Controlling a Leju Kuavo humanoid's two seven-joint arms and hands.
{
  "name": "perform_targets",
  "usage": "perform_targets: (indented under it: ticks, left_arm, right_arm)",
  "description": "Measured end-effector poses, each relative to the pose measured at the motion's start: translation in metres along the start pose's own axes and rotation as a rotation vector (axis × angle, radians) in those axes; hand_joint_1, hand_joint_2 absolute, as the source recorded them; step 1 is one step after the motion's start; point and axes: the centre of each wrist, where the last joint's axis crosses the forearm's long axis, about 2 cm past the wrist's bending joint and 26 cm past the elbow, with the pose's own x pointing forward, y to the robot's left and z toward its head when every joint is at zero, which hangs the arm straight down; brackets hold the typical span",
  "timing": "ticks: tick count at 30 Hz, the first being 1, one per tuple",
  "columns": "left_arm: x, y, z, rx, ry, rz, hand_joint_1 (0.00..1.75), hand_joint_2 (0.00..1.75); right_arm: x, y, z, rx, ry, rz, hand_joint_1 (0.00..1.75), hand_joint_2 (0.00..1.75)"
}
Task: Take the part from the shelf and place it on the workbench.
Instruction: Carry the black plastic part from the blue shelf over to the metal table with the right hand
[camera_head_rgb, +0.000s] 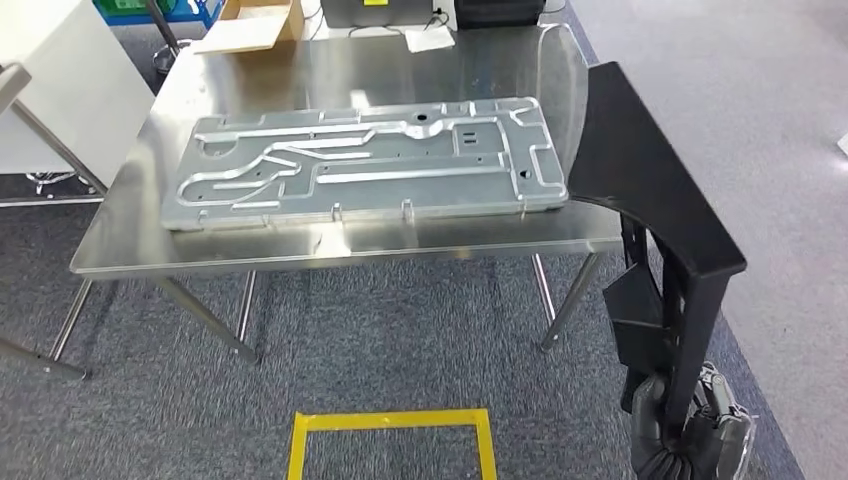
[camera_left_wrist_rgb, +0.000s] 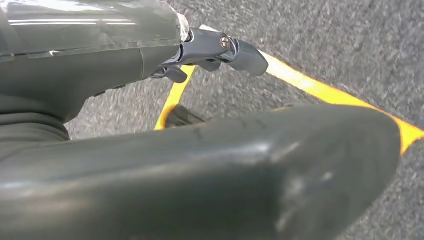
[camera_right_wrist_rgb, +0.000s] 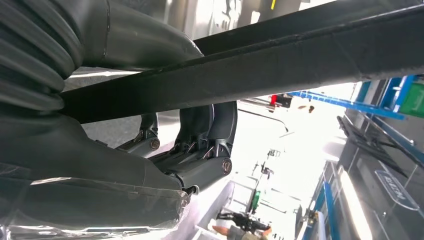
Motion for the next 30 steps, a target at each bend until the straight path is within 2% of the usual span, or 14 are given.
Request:
perform_targets:
  ticks: [7, 13, 22, 30]
  left_arm:
    - [-0.009, 0.014, 0.004, 0.021, 0.021, -0.014, 0.0, 0.0]
    - [0.005, 0.001, -0.003, 0.008, -0.015, 0.001, 0.0, 0.0]
    - [-0.005, 0.006, 0.002, 0.014, -0.022, 0.008, 0.0, 0.0]
    - [0.002, -0.001, -0.001, 0.008, -0.038, 0.028, 0.0, 0.0]
  right_arm:
    - [-0.009, -0.002, -0.001, 0.012, 0.013, 0.02, 1.75, 1.75]
    - [-0.01, -0.001, -0.007, 0.018, -0.023, 0.033, 1.75, 1.75]
    - [-0.014, -0.003, -0.003, 0.041, -0.012, 0.061, 1.75, 1.75]
    - [-0.014, -0.002, -0.004, 0.036, -0.009, 0.071, 1.75, 1.75]
